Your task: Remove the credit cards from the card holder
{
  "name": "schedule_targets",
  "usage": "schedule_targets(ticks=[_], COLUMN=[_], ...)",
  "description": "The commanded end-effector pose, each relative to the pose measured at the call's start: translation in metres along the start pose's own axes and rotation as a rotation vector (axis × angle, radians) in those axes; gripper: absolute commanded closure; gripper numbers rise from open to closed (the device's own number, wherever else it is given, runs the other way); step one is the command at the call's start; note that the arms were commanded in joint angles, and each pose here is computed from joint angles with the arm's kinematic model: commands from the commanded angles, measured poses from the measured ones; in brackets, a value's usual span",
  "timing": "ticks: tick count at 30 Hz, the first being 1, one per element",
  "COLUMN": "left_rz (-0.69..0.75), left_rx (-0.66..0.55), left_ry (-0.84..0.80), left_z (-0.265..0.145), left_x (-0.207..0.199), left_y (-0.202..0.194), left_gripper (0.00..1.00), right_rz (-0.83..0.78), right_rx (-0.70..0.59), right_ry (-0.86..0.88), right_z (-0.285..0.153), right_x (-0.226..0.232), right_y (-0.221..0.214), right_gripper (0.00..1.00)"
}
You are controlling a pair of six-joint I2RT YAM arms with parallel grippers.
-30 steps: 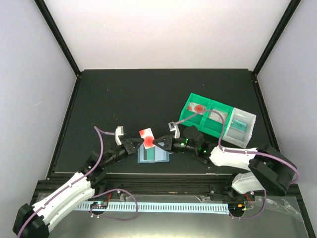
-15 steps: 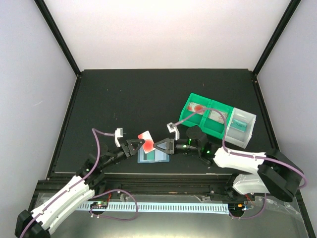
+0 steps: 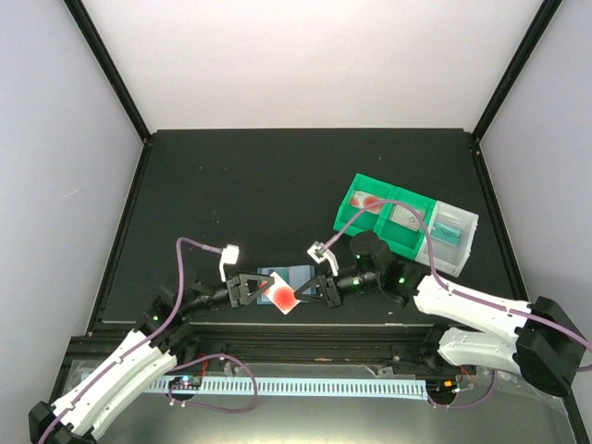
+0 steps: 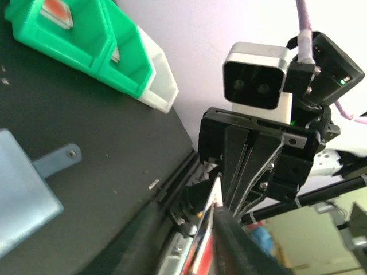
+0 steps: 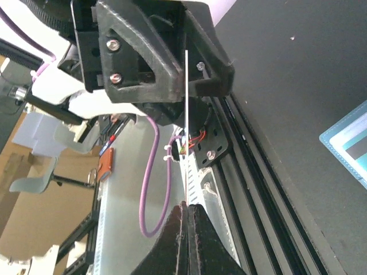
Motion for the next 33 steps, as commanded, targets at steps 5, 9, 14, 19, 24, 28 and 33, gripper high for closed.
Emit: schedule_targets(ticks=[5,9,14,19,24,28,33], left_rz=[0.071,0.058,0.034,-0.023,-0.068,-0.082,-0.090], left_rx=[0.120,0.091,-0.009,-0.178,-0.278,-0.310,-0.342], left_ry=[-0.056,-0.060,-0.037,-0.073,-0.069,-0.085,-0.078], left_z=[0.001,0.003,0.003,-0.002,-0.006,-0.007,-0.008], left_x=[-0.017,-0.018,-0.016,-0.017,-0.010,-0.011,-0.011], left_y=[-0.009,-0.003,0.010,0.029,0.038,0.042,0.046], left_gripper=[0.98,0.98,0.98,0.98,0.98,0.98,0.98], right_rz=[-0.061,-0.013,0.094,0.203,0.275,0.324,0.360], right_rx=[0.031,-0.032,-0.153,-0.294,-0.379,-0.411,-0.420], right_ry=[-0.010,-0.070,-0.007,0.041,0.138,0.157,0.170], right_z=[-0.007,-0.005,-0.004,-0.005,-0.005,-0.001,0.005], right_x=[0.008,-0.004,-0.002,-0.008,-0.003,-0.006,-0.010], right_y=[-0.003,0.001,0.012,0.022,0.035,0.043,0.049], right_gripper=[0.95,0.78,0.57,0.43,0.45,0.57,0.68])
Point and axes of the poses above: each gripper's point midway between its finger pads, its own z axis out along the fingers, its own x axis along the line the jaws close on, y = z × x, the point moved 4 cm from there along -z, back along the fingers, and after that the axes turned 5 degrees about -z, right-handed, at the moved point
